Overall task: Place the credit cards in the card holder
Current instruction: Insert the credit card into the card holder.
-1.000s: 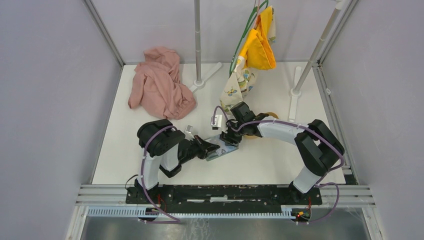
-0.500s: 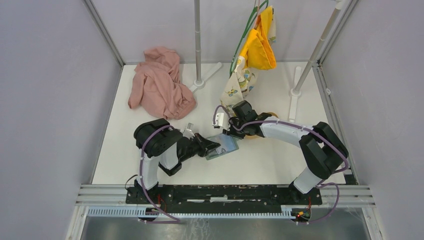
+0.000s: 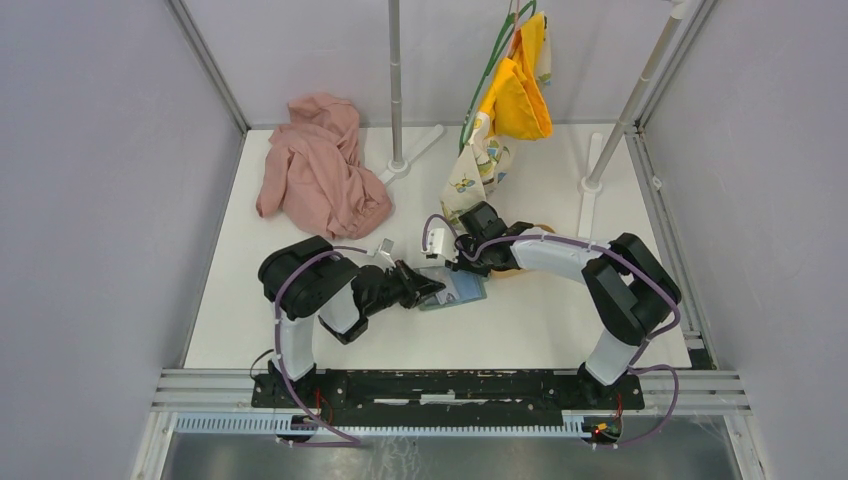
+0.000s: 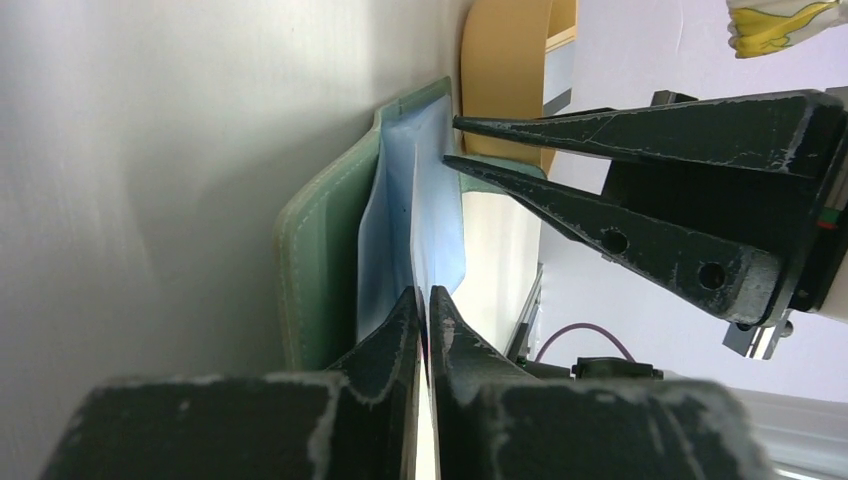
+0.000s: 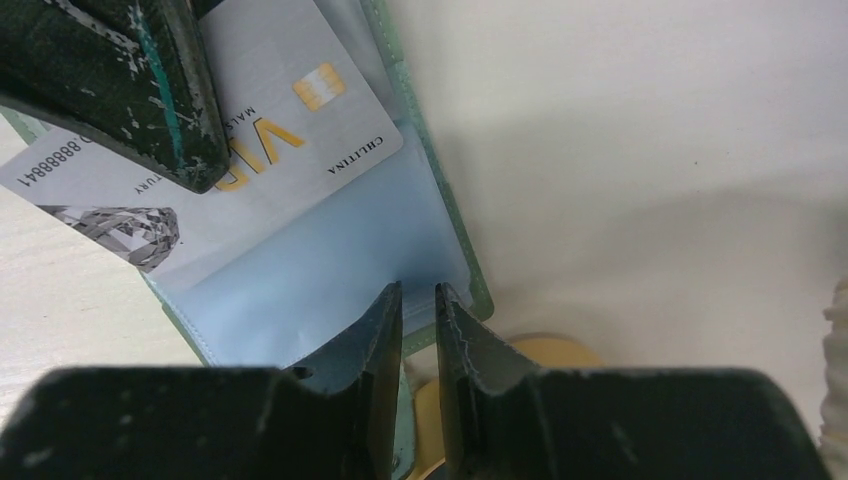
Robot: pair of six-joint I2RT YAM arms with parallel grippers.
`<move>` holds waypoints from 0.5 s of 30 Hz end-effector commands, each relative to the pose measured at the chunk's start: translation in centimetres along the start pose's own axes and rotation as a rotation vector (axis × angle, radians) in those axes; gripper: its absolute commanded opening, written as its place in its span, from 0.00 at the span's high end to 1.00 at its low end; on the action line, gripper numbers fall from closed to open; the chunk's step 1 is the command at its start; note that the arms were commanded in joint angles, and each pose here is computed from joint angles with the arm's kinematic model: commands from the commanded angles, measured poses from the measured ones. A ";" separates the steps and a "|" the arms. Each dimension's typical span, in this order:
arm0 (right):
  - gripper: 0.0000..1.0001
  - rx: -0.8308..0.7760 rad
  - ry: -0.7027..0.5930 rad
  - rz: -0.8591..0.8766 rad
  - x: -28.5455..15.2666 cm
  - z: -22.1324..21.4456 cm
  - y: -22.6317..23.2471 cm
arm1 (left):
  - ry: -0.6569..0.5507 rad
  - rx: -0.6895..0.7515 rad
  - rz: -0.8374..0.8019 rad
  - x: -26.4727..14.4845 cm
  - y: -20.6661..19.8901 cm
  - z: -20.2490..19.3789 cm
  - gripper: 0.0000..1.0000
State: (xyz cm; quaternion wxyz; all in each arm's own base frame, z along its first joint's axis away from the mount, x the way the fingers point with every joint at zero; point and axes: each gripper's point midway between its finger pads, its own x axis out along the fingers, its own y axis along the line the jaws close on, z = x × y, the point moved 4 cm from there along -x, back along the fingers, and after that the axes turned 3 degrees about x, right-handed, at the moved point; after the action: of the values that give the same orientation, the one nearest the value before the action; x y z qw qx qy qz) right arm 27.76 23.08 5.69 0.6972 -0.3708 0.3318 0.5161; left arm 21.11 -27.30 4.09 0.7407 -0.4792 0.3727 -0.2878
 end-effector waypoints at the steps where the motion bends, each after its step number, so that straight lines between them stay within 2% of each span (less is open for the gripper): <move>1: 0.76 0.011 0.039 0.025 0.0 -0.6 0.3 | 0.012 0.037 -0.004 0.3 0.3 0.0 0.89; 15: 0.76 0.016 0.059 0.028 0.2 -0.9 0.4 | 0.033 0.010 0.011 1.0 0.2 -0.1 0.91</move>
State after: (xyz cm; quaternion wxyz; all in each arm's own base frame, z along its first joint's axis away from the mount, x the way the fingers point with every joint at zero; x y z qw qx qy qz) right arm 27.79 23.08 5.69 0.6966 -0.3713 0.3332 0.5157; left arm 21.26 -27.58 3.45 0.7386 -0.4749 0.3861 -0.2827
